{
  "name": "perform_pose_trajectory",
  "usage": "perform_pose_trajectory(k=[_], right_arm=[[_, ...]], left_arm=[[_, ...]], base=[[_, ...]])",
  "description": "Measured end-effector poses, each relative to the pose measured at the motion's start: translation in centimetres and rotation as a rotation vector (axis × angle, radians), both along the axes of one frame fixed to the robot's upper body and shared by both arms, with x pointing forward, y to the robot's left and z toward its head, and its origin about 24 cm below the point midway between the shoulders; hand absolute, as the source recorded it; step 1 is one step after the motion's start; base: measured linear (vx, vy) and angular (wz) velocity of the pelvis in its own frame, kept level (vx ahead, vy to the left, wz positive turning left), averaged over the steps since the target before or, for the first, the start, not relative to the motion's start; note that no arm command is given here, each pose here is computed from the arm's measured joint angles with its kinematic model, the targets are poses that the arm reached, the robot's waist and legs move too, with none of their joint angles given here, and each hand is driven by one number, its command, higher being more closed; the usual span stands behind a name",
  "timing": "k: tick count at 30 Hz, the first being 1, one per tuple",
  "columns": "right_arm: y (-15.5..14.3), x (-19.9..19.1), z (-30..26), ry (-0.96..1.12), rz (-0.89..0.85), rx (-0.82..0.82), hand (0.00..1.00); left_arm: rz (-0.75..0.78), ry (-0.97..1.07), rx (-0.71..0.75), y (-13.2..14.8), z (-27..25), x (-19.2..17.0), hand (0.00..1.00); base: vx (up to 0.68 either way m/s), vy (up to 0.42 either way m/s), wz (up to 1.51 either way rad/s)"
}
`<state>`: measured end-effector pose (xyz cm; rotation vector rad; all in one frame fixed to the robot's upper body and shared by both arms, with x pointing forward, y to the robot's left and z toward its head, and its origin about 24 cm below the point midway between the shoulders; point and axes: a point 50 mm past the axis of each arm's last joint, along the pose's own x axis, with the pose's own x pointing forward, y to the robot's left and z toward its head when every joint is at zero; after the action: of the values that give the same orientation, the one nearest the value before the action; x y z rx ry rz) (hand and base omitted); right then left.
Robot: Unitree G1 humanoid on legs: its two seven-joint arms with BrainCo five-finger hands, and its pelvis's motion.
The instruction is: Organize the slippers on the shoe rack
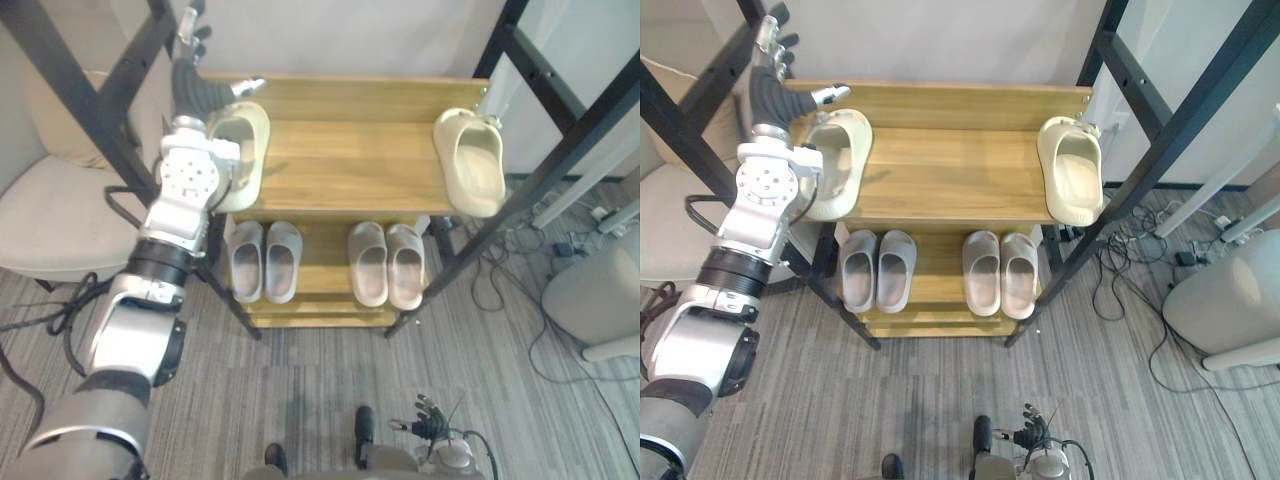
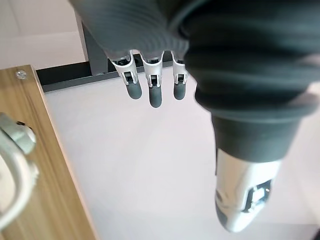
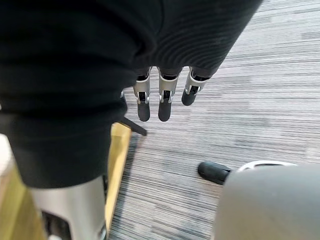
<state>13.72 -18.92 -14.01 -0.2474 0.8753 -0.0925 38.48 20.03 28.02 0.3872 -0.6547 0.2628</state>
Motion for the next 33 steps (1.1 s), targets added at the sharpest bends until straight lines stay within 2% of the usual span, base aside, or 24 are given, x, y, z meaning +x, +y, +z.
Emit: perform_pose_trajectory(k=[6, 17, 21, 33], right_arm=[[0.1, 0.7, 0.4, -0.030, 0.004, -0.003, 0.00], [0.2, 1.0, 0.6, -0.052, 0.004, -0.003, 0.00], [0.2, 1.2, 0.6, -0.060, 0.000, -0.004, 0.00], [0.8, 1.5, 0.7, -0.075, 0.008, 0.017, 0.00]], left_arm=[[0.063, 0.031, 0.002, 1.7, 0.0, 0.1, 0.00], [0.125, 0.060, 0.061, 2.4, -0.3, 0.3, 0.00], [0.216, 0.138, 0.109, 4.2, -1.4, 0.6, 0.00], [0.303, 0.164, 0.192, 4.8, -0.5, 1.0, 0.00]], base=[[-0.08, -0.018, -0.19], [-0.01, 0.001, 0.02], [0.00, 0.003, 0.01], [-0.01, 0.009, 0.05]])
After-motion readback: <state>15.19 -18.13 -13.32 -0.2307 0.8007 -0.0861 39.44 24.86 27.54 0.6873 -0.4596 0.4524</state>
